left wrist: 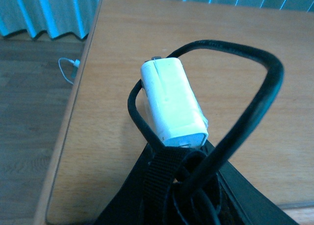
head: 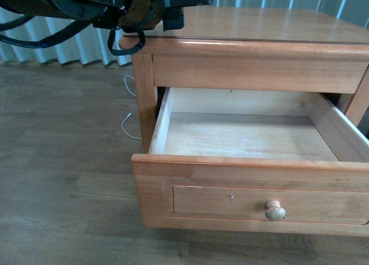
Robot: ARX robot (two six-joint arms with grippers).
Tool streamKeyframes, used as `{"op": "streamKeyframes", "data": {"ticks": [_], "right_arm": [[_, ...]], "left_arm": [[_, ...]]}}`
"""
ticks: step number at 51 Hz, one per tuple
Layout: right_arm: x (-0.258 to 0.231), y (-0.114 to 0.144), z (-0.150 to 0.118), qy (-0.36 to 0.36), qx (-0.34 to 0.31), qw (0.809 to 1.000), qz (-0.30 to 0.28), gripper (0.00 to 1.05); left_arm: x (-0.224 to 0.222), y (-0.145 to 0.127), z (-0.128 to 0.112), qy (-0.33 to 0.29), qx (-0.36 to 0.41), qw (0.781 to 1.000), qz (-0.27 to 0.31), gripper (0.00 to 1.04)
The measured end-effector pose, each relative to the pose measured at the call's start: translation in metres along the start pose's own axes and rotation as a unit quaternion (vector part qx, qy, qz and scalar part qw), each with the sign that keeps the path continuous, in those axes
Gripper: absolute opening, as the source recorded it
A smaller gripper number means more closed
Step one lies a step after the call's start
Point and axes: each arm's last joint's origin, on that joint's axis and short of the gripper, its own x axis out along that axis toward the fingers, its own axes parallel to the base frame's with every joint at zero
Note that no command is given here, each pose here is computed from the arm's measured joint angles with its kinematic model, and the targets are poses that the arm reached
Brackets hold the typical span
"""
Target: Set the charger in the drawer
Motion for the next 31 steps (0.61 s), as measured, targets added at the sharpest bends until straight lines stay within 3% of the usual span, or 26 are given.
{"op": "streamKeyframes", "data": {"ticks": [13,31], "right_arm": [[0.0,0.0,0.0,0.0,0.0,1.0,0.0,0.97],[0.0,0.0,0.0,0.0,0.0,1.0,0.0,0.97]], "left_arm": [[-0.056,0.006,0.027,-0.039,-0.009,0.999,-0.026,0.22],[-0.127,-0.002,0.006,-0.002,0.02,0.995,-0.099,0.22]]}}
